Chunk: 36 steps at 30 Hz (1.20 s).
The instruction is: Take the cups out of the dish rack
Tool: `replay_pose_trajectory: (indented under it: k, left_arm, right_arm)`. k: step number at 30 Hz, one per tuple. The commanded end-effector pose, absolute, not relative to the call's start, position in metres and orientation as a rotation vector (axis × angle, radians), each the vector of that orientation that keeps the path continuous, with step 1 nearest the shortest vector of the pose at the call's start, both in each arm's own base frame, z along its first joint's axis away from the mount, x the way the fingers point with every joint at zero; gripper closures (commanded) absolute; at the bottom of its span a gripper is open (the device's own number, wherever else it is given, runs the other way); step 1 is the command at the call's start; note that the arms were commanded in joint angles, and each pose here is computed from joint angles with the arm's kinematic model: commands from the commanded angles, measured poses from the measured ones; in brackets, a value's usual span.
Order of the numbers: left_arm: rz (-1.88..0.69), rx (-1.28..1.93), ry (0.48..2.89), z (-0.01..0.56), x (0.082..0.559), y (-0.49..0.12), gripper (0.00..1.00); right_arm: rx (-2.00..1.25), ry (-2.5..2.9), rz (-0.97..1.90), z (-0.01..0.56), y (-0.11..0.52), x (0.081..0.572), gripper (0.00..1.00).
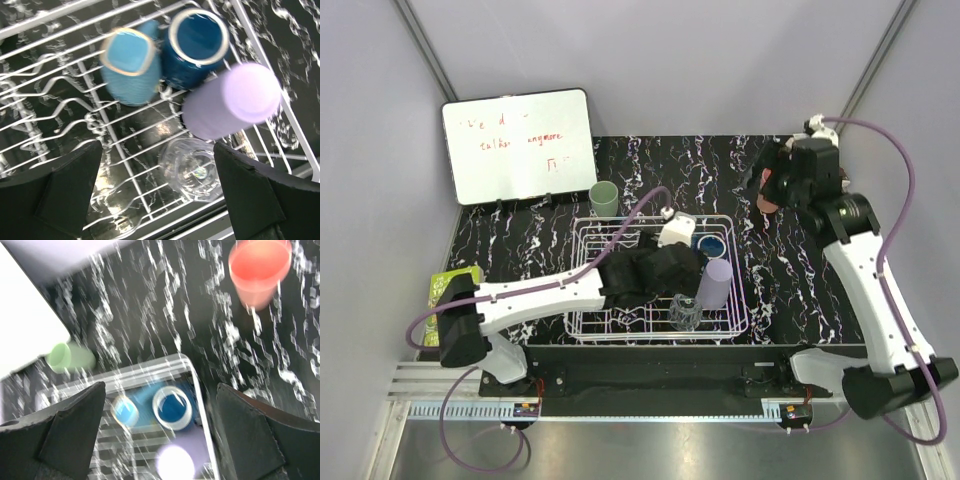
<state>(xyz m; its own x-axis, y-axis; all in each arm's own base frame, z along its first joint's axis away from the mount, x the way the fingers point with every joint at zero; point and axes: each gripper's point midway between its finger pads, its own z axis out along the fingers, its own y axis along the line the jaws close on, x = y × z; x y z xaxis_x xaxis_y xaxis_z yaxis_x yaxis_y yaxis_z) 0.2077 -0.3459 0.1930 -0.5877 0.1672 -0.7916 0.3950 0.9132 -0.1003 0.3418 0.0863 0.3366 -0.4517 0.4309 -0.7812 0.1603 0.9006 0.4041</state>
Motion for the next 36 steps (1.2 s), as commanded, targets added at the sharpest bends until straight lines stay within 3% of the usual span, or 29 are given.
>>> replay_pose_trajectory:
  k: [1, 10, 22, 32, 36]
  left_arm:
    - [-0.443, 0.452, 2.084, 0.221, 0.207, -0.377, 0.01]
    - [-0.571, 0.596, 1.994, 0.222, 0.191, -0.43, 0.01]
    - [-0.541, 0.641, 2.026, 0.191, 0.209, -0.477, 0.01]
    - [-0.547, 0.596, 2.103, 0.162, 0.233, -0.469, 0.01]
    - [-0.548, 0.611, 2.121, 0.154, 0.227, -0.464, 0.09]
  right_arm:
    - [0.301, 1.984, 0.404, 0.332, 0.09, 0.303, 0.0]
    - [0.23, 1.944, 0.502, 0.316, 0.087, 0.241, 0.0]
    - [0.22, 1.948, 0.532, 0.315, 0.089, 0.23, 0.0]
    - [0.239, 1.942, 0.524, 0.313, 0.087, 0.231, 0.0]
    - [0.257, 1.926, 0.513, 0.317, 0.084, 0.232, 0.0]
